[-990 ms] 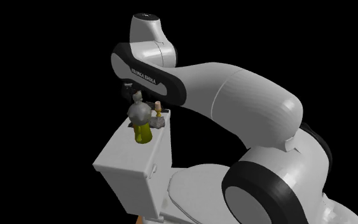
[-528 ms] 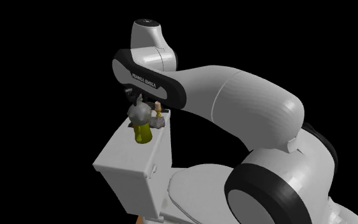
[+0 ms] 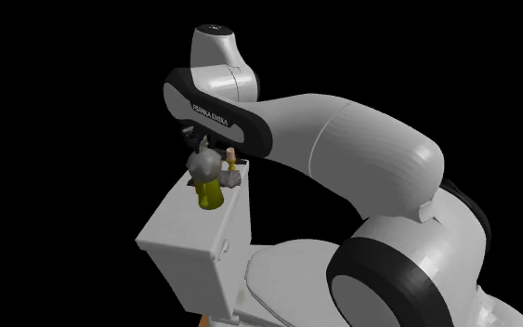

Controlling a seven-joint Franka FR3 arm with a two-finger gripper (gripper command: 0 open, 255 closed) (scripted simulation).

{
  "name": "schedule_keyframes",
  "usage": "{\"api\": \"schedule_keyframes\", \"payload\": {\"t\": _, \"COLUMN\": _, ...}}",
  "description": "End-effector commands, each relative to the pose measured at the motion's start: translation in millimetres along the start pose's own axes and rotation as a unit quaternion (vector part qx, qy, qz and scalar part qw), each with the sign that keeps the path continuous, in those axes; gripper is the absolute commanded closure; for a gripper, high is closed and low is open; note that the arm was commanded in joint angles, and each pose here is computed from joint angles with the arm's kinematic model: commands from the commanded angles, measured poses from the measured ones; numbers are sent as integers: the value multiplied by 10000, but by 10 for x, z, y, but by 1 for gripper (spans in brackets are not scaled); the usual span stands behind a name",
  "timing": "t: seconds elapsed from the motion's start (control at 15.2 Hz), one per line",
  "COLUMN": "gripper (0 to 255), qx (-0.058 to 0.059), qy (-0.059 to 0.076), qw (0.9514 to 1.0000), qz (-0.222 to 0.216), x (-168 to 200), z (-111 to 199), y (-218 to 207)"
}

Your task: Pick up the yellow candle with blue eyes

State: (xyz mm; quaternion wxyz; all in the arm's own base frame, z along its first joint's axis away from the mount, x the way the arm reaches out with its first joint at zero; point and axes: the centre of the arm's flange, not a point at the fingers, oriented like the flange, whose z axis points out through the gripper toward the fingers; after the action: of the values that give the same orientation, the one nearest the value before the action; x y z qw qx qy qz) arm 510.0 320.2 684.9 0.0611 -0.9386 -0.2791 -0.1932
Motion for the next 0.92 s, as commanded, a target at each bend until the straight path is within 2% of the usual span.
{"api": "schedule_keyframes", "payload": {"t": 0.0, "gripper": 255, "qx": -1, "qy": 9, "qw": 10000, "qz": -1, "x": 43, "z": -90, "y": -5}}
{"api": "schedule_keyframes", "payload": {"t": 0.86, "gripper": 255, "qx": -1, "qy": 9, "qw": 10000, "qz": -1, "x": 298, "z": -679, "y": -9}}
